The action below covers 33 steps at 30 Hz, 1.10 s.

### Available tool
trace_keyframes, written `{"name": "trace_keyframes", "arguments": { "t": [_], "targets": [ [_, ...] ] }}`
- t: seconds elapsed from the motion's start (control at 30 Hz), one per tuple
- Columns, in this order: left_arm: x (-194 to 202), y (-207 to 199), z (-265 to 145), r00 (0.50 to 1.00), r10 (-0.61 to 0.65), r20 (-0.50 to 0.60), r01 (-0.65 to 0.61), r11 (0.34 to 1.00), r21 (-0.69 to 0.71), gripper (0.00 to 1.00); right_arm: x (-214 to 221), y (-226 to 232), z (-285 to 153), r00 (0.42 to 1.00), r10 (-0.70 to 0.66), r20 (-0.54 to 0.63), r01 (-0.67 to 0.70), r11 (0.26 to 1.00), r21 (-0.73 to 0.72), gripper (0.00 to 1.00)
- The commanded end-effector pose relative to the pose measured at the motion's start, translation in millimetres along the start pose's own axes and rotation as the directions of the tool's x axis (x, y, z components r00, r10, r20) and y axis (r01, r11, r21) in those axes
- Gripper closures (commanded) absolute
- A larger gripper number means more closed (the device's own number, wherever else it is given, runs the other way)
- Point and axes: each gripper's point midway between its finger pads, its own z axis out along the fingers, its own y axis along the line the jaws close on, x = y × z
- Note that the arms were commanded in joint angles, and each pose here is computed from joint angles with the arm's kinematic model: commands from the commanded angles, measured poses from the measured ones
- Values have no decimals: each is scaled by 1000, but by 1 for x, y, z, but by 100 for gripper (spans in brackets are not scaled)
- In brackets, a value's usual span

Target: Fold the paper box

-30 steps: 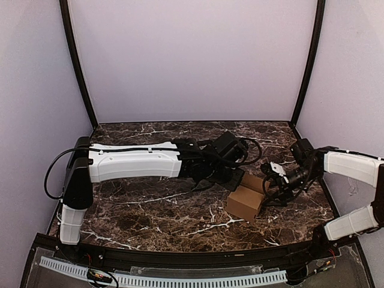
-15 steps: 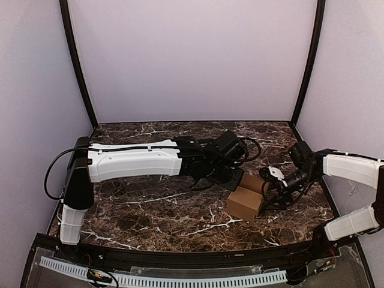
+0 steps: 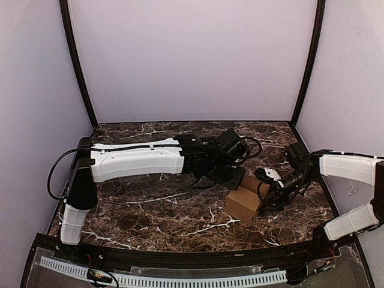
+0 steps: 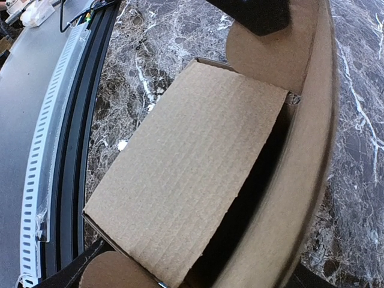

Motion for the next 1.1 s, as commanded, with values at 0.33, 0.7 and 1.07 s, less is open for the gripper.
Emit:
{"name": "trace_keyframes", "arguments": {
  "t": [0.33,0.7,1.07],
  "targets": [
    [41,15,4,973,186,-138,-195,980,-50,98,-1,-8,1,1000,-25,-3,25,999,36,20],
    [47,16,8,968,207,-141,-215,976,-42,99,-1,-7,2,1000,-23,-2,23,999,25,19],
    [76,19,14,977,121,-175,-138,987,-85,99,-4,-8,1,1000,-14,6,14,1000,26,20]
  ]
}}
